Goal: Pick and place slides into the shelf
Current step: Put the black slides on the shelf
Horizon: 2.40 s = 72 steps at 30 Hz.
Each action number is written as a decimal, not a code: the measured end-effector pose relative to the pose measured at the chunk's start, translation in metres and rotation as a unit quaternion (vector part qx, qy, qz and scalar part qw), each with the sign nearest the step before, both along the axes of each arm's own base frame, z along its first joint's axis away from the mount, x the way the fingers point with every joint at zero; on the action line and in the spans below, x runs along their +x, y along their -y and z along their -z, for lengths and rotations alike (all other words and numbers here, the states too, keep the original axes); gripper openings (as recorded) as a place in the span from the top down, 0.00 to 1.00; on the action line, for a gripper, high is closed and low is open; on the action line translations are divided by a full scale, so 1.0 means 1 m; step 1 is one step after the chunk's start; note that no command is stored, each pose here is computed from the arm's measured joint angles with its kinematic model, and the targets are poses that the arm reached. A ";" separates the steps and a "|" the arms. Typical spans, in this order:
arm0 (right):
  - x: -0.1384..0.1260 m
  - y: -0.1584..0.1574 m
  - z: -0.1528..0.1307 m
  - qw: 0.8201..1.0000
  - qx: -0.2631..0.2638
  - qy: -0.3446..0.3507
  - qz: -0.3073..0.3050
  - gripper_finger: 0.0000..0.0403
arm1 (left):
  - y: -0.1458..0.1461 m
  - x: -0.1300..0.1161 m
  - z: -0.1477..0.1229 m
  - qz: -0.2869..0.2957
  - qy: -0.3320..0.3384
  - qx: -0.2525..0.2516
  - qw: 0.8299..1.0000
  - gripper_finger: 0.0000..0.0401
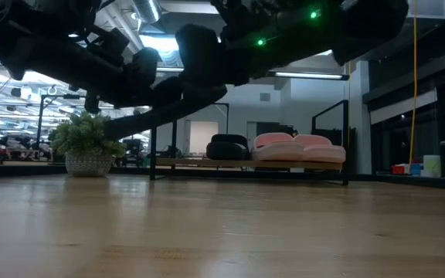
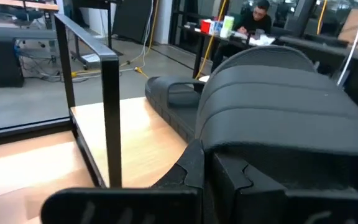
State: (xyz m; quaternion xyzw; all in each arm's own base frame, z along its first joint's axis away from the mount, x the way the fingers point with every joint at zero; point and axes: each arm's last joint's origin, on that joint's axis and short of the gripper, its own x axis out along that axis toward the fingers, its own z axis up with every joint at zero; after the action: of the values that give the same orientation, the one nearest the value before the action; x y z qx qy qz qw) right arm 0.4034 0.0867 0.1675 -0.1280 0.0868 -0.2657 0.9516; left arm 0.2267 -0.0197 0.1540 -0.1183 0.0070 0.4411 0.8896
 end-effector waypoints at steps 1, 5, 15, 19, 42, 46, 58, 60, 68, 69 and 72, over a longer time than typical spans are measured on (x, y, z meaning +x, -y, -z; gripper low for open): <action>-0.001 -0.003 0.000 1.000 -0.007 -0.005 0.006 0.83 | -0.001 0.001 0.000 -0.003 0.005 0.002 1.000 1.00; -0.005 -0.012 0.000 0.999 -0.022 -0.010 0.038 0.86 | -0.001 0.016 0.000 -0.010 0.004 0.018 1.000 1.00; -0.010 -0.015 0.002 0.994 -0.033 -0.016 0.100 0.89 | -0.001 0.063 -0.002 -0.005 -0.059 0.068 0.996 1.00; -0.010 -0.016 0.001 0.995 -0.033 -0.015 0.098 0.88 | -0.003 0.064 -0.003 -0.016 -0.061 0.072 0.995 1.00; -0.014 -0.012 0.000 0.977 -0.063 -0.025 0.201 0.63 | -0.026 0.068 -0.012 -0.011 -0.026 0.074 0.997 1.00; -0.014 -0.009 0.000 0.977 -0.064 -0.026 0.203 0.52 | -0.026 0.068 -0.012 -0.010 -0.027 0.075 0.997 1.00; -0.009 0.012 0.001 0.970 -0.049 -0.015 0.236 0.43 | -0.023 0.068 -0.011 0.007 -0.030 0.077 0.997 1.00; -0.009 0.012 0.001 0.970 -0.050 -0.015 0.236 0.43 | -0.023 0.068 -0.011 0.008 -0.036 0.082 0.996 1.00; -0.013 0.010 0.000 0.956 -0.084 -0.044 0.277 0.47 | -0.022 0.069 -0.011 0.020 -0.035 0.082 0.996 1.00; -0.013 0.010 0.000 0.956 -0.084 -0.044 0.277 0.49 | -0.022 0.069 -0.011 0.021 -0.035 0.082 0.996 1.00; -0.013 0.010 0.000 0.956 -0.084 -0.045 0.277 0.53 | -0.022 0.069 -0.011 0.022 -0.035 0.082 0.996 1.00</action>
State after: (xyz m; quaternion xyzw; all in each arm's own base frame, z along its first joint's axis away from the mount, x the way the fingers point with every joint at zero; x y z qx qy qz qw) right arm 0.3904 0.0772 0.1671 -0.1903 0.1385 -0.5195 0.8214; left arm 0.2954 0.0021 0.1652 -0.0287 0.0048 0.4245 0.9050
